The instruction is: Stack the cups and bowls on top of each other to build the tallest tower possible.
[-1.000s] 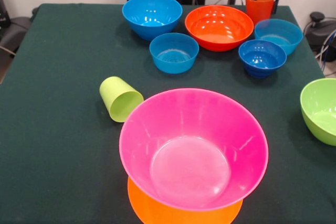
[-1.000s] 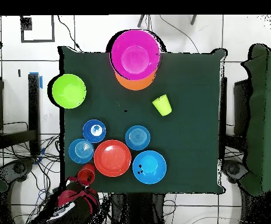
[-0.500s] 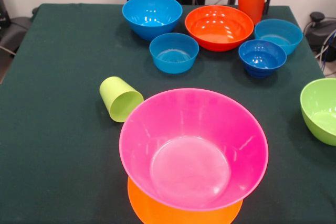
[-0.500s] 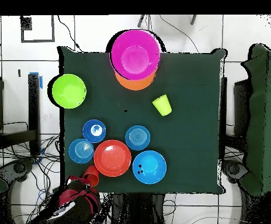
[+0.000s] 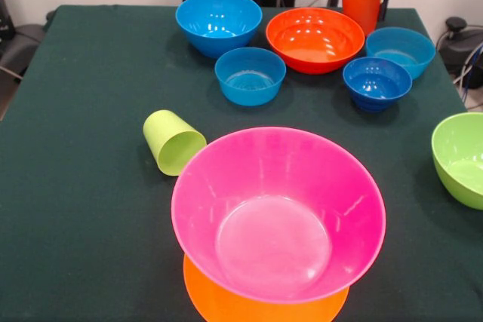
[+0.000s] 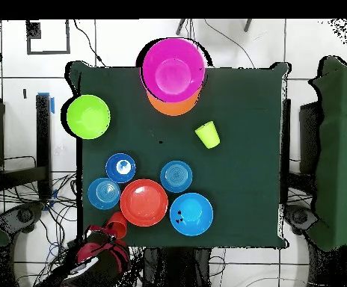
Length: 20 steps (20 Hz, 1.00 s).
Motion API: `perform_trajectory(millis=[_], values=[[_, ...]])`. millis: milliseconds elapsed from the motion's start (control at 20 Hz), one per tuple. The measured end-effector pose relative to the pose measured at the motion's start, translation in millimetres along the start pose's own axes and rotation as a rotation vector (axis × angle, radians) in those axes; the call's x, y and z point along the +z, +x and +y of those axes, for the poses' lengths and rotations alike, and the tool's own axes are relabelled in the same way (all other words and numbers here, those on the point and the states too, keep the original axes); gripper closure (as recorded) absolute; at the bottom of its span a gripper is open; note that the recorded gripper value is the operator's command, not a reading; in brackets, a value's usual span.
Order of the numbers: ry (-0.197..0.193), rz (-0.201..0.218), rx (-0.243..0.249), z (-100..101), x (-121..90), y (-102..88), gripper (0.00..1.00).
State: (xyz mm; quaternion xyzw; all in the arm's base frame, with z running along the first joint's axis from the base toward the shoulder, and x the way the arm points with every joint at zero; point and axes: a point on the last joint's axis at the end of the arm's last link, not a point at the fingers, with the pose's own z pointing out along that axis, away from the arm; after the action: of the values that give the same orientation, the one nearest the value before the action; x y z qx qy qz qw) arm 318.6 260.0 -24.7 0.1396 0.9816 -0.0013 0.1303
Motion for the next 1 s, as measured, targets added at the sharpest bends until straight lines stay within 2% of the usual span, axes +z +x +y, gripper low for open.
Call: perform_trajectory(millis=[350, 750, 1000], values=[[-0.036, 0.026, -0.008, -10, -11, -4.7, 1.0], [-0.079, 0.022, 0.019, -34, -57, -26.8, 1.0], [-0.092, 0.012, 0.026, -39, -75, -34.2, 1.0]])
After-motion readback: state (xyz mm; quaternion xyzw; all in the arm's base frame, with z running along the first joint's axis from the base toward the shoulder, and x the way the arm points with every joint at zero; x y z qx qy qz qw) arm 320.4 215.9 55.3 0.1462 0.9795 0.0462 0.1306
